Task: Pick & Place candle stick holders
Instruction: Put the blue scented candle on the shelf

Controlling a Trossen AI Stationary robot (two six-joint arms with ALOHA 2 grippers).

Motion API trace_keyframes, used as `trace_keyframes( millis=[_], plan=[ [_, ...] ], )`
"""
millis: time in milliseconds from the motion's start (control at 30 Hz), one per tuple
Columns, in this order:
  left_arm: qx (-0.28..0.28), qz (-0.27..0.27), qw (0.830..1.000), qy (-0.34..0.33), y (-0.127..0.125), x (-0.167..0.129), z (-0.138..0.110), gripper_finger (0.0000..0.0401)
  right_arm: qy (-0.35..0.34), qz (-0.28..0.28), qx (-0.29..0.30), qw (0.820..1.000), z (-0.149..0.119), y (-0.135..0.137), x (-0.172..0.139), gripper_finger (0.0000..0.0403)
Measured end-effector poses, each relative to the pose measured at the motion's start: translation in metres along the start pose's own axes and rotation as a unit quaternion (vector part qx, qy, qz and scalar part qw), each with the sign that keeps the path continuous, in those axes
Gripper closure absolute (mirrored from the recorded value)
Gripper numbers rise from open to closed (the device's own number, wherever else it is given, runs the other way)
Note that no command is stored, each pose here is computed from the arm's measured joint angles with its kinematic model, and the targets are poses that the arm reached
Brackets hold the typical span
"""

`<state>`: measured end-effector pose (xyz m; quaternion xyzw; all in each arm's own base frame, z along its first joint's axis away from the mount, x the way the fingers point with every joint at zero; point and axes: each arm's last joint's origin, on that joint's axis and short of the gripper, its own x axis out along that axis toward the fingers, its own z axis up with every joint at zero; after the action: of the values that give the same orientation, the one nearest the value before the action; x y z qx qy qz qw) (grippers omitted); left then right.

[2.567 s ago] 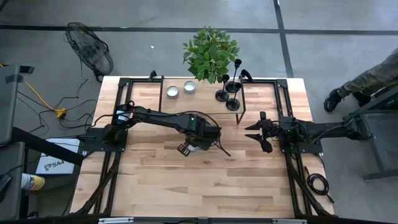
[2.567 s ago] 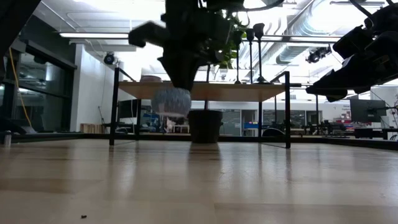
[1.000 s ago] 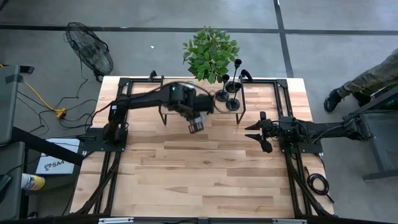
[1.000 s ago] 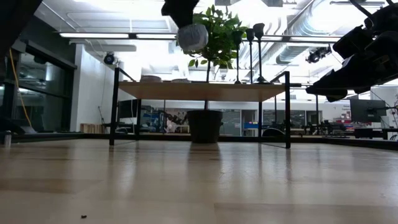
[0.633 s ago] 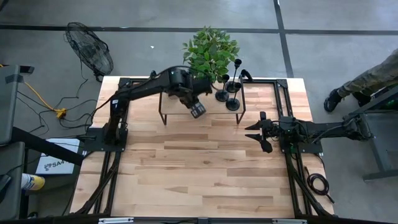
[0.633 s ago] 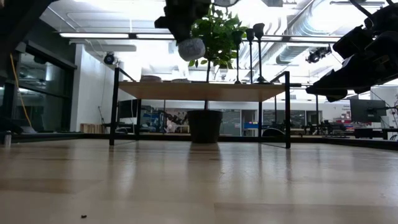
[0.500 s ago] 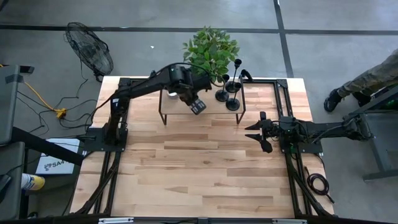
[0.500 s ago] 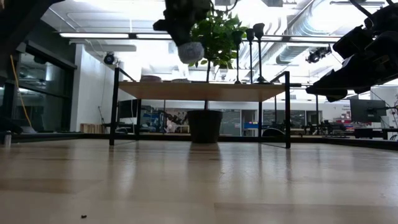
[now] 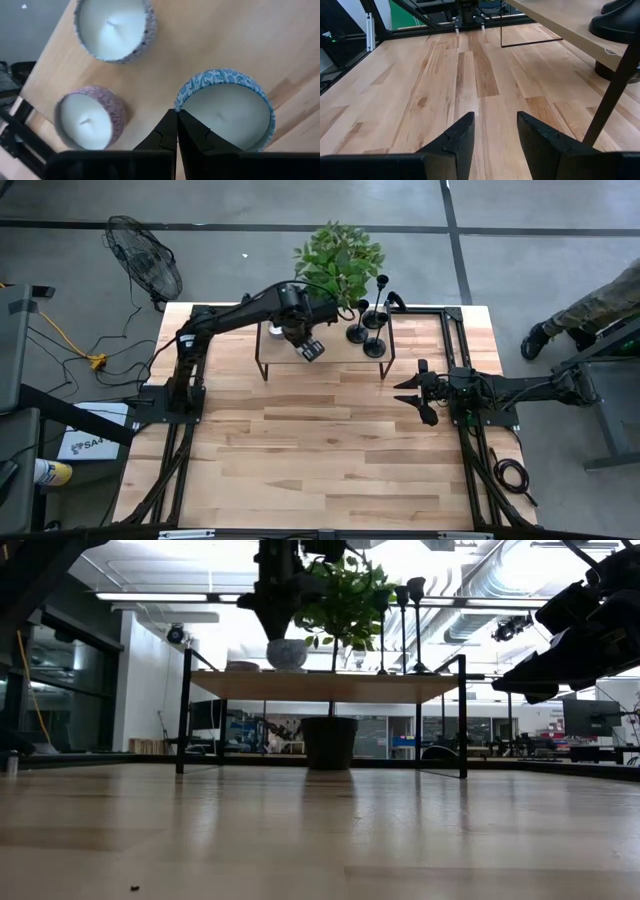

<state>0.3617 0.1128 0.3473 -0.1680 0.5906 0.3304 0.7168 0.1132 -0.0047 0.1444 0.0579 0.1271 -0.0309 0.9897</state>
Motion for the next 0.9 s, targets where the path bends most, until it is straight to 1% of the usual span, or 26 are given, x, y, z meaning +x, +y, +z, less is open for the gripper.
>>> trace_keyframes(
  millis=[233, 500, 767, 900],
  plan=[
    [-0.006, 0.023, 1.000, -0.008, 0.0033, 0.0008, 0.0004, 0.0401, 0.000, 0.000, 0.001, 1.000, 0.0000, 0.0000, 0.0000, 0.0261],
    [-0.041, 0.014, 0.999, -0.005, 0.0026, 0.0006, 0.0000, 0.0401, 0.000, 0.000, 0.001, 1.000, 0.0000, 0.0000, 0.0000, 0.0261],
    [-0.046, 0.006, 0.999, 0.000, 0.0018, 0.0006, -0.0004, 0.0401, 0.000, 0.000, 0.000, 1.000, 0.0000, 0.0000, 0.0000, 0.0261],
    [-0.043, 0.005, 0.999, -0.003, -0.0054, -0.0017, -0.0038, 0.0401, 0.000, 0.000, 0.000, 1.000, 0.0000, 0.0000, 0.0000, 0.0261]
  ],
)
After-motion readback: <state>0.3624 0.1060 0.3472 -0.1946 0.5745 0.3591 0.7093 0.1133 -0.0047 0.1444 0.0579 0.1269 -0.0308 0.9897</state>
